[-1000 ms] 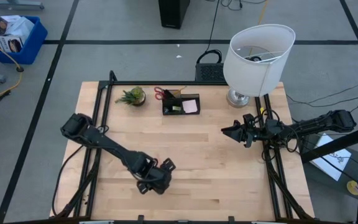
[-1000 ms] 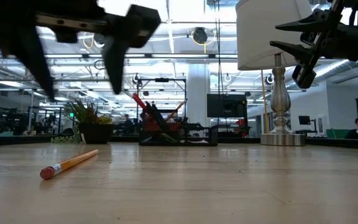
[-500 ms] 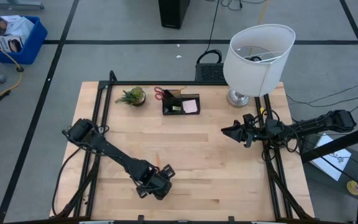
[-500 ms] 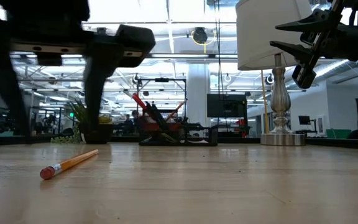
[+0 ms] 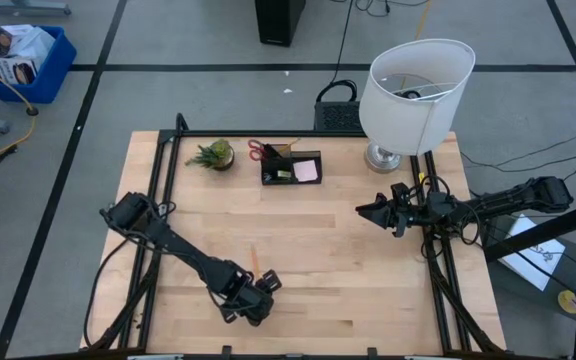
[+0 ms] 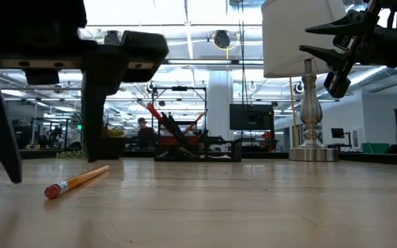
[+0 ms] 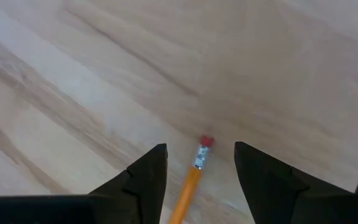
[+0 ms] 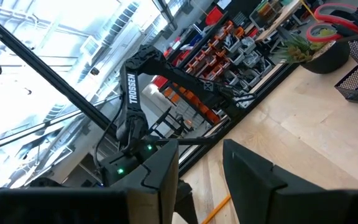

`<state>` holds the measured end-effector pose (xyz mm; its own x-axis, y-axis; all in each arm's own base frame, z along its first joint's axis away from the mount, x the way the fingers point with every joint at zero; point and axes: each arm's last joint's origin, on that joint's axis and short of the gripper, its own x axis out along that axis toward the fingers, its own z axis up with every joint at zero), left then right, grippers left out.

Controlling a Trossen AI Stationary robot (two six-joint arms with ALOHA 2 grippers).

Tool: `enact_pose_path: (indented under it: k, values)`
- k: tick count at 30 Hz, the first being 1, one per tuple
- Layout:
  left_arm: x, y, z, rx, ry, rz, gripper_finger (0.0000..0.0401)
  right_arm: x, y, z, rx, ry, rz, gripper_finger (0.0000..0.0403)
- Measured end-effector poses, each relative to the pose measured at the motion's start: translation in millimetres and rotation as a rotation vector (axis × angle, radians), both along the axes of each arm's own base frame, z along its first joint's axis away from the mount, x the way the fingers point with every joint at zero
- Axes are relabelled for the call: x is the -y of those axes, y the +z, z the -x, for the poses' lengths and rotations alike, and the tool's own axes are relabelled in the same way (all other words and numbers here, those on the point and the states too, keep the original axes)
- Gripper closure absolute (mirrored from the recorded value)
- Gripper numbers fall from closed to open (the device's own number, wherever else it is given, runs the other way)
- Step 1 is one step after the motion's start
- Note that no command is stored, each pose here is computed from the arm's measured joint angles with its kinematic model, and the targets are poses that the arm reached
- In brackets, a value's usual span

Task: Pick and place office supplies into organizer
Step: Put the orange pencil into the black desk organizer

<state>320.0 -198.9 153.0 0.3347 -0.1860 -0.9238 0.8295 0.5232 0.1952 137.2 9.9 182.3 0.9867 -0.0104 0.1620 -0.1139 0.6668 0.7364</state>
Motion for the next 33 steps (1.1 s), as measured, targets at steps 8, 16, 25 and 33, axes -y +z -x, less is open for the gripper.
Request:
enact_pose_path:
  k: [8,16,25,33]
  values:
    - [-6.1,-11.0,2.3,-0.003,0.023,0.015,0.0210,0.0,0.0,0.0,0.000,0.000,0.000,0.0286]
    - [-11.0,-17.4,4.7,-0.005,0.058,0.039,0.0210,0.0,0.0,0.0,0.000,0.000,0.000,0.0286]
    - [-14.4,-19.3,4.1,-0.052,0.098,0.104,0.0266,0.0,0.0,0.0,0.000,0.000,0.000,0.0286]
    - [-15.1,-20.0,4.2,-0.067,0.088,0.113,0.0326,0.0,0.0,0.0,0.000,0.000,0.000,0.0286]
